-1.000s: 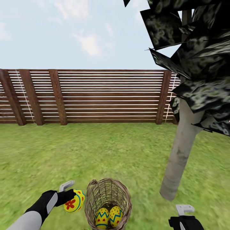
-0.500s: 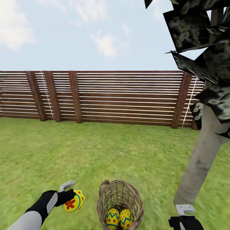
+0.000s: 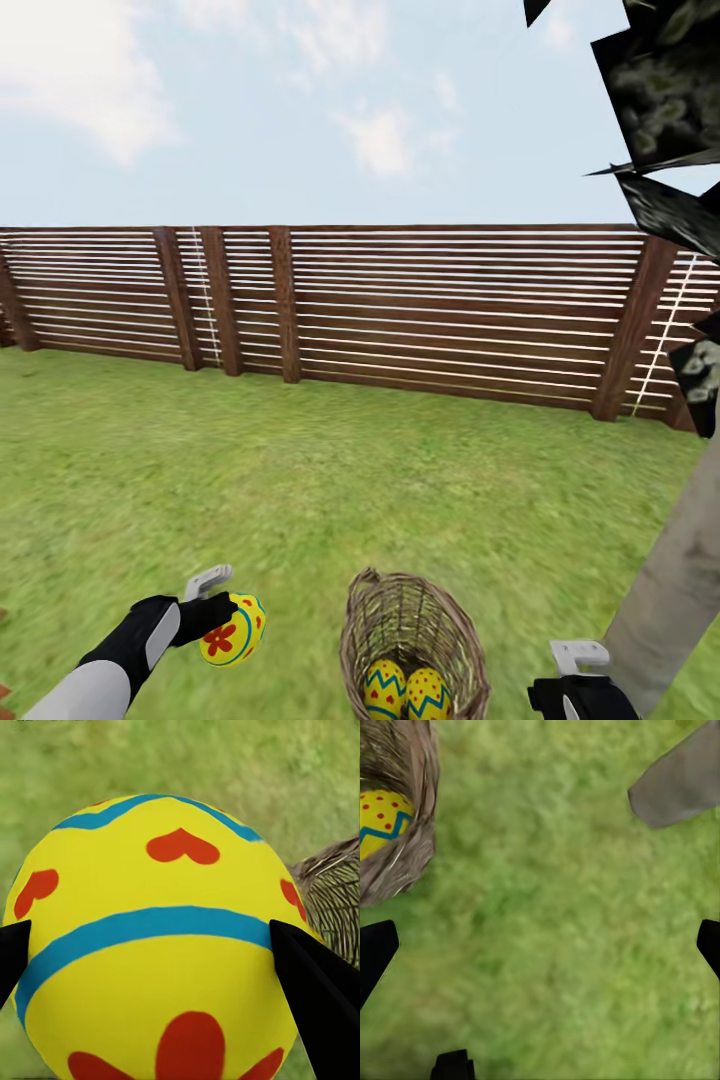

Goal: Take the three Easter eggs out of the wicker basket on the lawn in the garden, then place them on the lawn next to a single tree (choose any tree) so that all three eggs are next to the same tree and none are left in the basket.

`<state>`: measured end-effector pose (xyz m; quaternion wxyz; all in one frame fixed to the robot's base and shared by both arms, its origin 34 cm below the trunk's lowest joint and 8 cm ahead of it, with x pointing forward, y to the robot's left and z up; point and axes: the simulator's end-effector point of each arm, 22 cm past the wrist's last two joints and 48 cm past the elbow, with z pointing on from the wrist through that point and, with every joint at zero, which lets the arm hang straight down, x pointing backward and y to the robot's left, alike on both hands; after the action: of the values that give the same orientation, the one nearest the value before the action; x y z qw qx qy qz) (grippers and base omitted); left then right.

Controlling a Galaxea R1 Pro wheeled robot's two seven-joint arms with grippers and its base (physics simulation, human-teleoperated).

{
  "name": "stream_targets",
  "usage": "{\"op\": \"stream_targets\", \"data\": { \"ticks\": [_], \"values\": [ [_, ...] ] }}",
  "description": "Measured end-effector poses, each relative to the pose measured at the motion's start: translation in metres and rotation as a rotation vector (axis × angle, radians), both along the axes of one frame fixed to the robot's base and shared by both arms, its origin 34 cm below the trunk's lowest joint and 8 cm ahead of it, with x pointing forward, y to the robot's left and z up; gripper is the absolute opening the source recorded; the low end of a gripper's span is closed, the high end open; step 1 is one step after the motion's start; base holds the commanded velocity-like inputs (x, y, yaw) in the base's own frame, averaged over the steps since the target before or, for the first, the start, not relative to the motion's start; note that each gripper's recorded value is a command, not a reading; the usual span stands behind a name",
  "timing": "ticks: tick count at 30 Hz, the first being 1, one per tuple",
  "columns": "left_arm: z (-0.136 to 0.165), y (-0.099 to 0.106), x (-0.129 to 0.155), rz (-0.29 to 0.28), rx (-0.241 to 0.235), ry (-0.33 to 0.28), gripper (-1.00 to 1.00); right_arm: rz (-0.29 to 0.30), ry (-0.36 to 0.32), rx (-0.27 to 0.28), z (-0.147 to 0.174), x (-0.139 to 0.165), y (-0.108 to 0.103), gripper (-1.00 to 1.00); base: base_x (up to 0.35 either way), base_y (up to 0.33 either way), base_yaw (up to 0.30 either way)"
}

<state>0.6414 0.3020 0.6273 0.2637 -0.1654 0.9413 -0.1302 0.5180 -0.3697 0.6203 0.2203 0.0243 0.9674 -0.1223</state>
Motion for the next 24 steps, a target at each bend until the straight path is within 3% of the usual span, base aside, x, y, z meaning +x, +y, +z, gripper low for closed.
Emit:
{"op": "stream_targets", "data": {
  "ticks": [12,24],
  "values": [
    [0.02,0.0,0.001,-0.001,0.001,0.001,-1.0,0.0,0.0,0.001,0.02,0.001,0.0,1.0,0.0,0.0,0.294],
    [0.028,-0.001,0.001,0.0,-0.001,-0.001,-1.0,-0.003,-0.001,0.009,0.028,0.001,0.001,1.0,-0.015,0.0,0.017]
  ]
}}
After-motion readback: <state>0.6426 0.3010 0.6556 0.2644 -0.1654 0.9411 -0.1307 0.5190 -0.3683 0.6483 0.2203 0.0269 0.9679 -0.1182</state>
